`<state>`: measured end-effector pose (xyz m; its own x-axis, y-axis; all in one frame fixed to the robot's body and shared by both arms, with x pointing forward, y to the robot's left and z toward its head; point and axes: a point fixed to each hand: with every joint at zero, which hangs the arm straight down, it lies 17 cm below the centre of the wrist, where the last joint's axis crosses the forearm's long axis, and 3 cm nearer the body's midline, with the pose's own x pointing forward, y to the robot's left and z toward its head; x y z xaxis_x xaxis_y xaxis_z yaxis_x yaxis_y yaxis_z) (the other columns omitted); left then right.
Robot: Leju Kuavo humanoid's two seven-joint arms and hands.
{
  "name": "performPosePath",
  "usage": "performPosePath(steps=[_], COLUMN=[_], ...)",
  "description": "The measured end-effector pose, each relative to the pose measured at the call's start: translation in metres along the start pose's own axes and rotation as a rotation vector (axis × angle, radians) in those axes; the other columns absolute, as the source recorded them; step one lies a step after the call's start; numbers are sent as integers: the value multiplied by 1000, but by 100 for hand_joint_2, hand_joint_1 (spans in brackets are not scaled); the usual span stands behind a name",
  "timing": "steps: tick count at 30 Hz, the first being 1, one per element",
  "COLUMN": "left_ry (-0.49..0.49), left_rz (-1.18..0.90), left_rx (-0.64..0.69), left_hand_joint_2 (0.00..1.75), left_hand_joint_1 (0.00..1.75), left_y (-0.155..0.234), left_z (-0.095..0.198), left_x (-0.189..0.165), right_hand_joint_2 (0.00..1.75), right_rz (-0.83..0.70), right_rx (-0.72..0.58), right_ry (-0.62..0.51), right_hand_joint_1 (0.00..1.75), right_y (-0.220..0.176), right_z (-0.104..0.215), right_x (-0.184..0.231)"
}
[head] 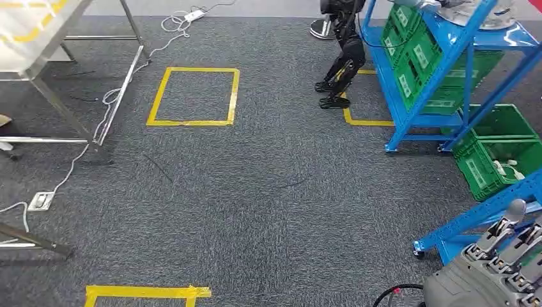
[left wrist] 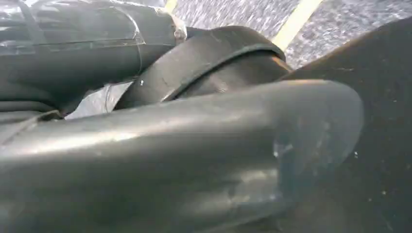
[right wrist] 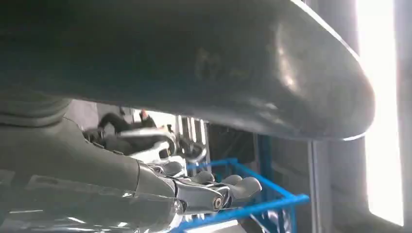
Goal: Take the parts from the cabinet and place them on the table.
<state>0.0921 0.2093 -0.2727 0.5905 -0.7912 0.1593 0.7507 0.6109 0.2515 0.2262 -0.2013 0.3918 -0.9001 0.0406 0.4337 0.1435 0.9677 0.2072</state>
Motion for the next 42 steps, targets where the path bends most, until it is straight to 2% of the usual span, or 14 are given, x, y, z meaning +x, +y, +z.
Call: performPosePath(steps=[14, 27, 42], left_ry=[2, -36, -29], left_rz=[-11, -16, -28], left_rx=[-6, 5, 0], left_hand_joint_2=[0, 0, 0], left_hand_joint_1=[0, 0, 0], left_y=[-2, 0, -4], left_z=[0, 1, 1], left_x=[-5, 14, 6], right_hand_joint_2=[0, 0, 0], right_rz=[4, 9, 16], right_rx=[4, 3, 7], right_ry=[-1, -8, -30], right_hand_joint_1=[0, 0, 0], right_y=[1, 1, 3], right_z=[1, -3, -8], right_x=[0, 1, 6])
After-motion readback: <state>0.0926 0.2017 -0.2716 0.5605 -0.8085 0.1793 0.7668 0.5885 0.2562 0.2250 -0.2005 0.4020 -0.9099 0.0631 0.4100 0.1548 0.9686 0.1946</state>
